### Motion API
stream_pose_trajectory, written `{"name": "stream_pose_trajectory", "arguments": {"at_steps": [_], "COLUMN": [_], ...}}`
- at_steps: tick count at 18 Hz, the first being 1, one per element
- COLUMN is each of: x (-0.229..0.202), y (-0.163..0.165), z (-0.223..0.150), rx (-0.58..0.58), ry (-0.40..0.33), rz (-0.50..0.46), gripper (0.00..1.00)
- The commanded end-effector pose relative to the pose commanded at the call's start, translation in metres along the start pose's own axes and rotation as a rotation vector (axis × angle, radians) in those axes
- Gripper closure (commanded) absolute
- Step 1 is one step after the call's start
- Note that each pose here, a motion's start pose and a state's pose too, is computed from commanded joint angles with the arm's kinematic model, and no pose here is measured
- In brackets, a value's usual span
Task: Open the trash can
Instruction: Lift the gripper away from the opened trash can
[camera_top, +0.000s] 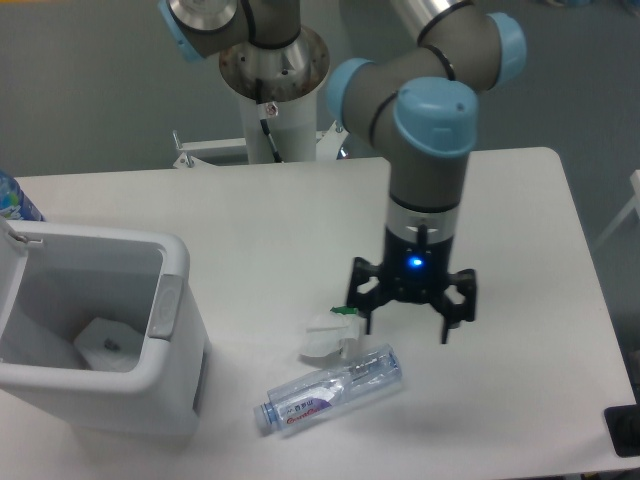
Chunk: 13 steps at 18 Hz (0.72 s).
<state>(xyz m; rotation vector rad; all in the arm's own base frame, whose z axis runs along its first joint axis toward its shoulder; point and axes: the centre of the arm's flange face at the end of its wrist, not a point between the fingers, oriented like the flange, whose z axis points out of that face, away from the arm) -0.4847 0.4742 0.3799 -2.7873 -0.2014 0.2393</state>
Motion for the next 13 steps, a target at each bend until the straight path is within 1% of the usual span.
{"name": "stream_pose_trajectory", "arguments": {"at_steps": [3,5,8,10,13], "x": [-0.016,-0.02,-0.024,-0.026,-0.026], "y": [0.017,0.024,0.033,0.037,0.038], "z": [0.006,0.016,0.033,0.036,0.037], "rx": [-0.032,-0.066,-0.142,-0.181,-0.188], "ry": [-0.005,-0.005,-0.016,-0.027,-0.027], "rz": [0.112,0.183,0.281,0.321,0.325], "gripper": [0.0,0.0,0.0,0.0,0.0]}}
